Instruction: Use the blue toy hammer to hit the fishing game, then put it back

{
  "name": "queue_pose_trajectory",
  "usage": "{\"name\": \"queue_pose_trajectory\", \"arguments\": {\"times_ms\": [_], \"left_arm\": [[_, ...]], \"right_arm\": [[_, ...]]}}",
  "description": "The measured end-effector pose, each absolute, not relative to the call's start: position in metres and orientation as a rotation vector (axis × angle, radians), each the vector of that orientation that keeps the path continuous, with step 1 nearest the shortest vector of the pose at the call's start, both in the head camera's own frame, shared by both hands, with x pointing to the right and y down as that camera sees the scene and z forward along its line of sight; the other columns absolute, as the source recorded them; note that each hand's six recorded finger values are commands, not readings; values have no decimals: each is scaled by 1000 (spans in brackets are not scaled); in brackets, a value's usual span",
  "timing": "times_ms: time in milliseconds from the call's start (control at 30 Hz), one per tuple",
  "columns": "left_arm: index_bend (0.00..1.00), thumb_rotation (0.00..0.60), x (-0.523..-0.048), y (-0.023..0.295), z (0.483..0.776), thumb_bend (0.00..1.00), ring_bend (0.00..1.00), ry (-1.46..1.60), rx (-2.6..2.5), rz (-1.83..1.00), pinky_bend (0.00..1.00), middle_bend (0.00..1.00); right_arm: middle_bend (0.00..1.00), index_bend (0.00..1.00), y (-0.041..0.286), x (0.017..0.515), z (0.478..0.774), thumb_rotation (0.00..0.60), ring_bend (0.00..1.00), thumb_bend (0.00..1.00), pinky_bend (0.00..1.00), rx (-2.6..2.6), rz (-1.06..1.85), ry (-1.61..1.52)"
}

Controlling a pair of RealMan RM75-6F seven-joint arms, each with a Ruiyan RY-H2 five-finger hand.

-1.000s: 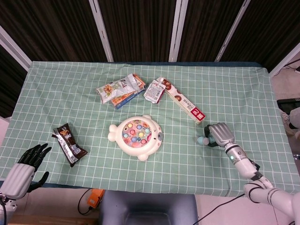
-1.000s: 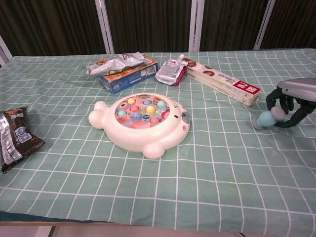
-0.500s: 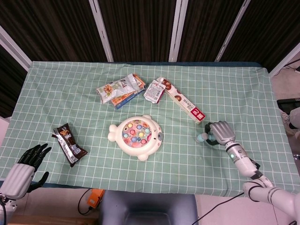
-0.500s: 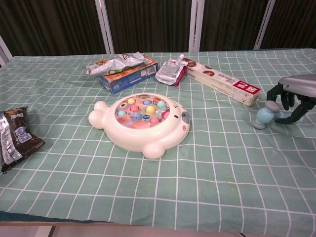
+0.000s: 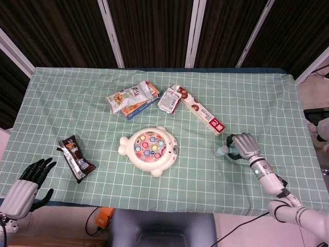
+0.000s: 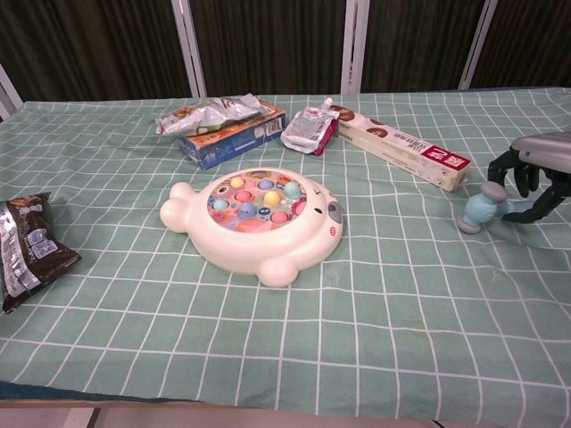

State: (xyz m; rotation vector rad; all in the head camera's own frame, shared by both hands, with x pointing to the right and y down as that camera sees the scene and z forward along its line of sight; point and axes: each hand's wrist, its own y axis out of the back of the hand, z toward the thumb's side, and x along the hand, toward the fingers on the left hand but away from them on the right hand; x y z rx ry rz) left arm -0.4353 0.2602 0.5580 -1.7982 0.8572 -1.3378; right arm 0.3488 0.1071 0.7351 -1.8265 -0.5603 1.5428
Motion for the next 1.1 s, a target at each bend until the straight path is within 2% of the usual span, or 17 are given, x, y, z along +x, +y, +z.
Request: {"name": "queue_pose_trajectory", "arguments": {"times_ms": [467,667,767,900,967,1100], "left_arm": [[0,600,-435,260,558,422,30,859,-1797,-1338,128,43],[0,600,-436,259,558,421,30,866,-1793,-1339,128,43],[0,600,-436,259,559,422,30,865,-1793,-1339,128,42],[0,600,-435,259,558,422,30,864,-1789,-1333,129,41],[0,600,-435,260,558,421,30,861,-1788,-1333,128,41],[0,600,-434,261,559,421,30,855,-1781,-1337,128,41]], "right_arm": [[504,587,104,358,717,600,526,402,521,-1818,1510,-613],[356,464,110,356,687,600,366,393,473,-1796,1408,-688],[246,347,121,357,660,600,250,349,388,-1746,1339,-739],[34,67,156,366,617,600,43,291,210,-1630,1318,-786],[2,24,179,373,599,600,6,282,167,-1577,1352,-802],[0,5,226,389,564,600,0,277,114,-1473,1434,-888]]}}
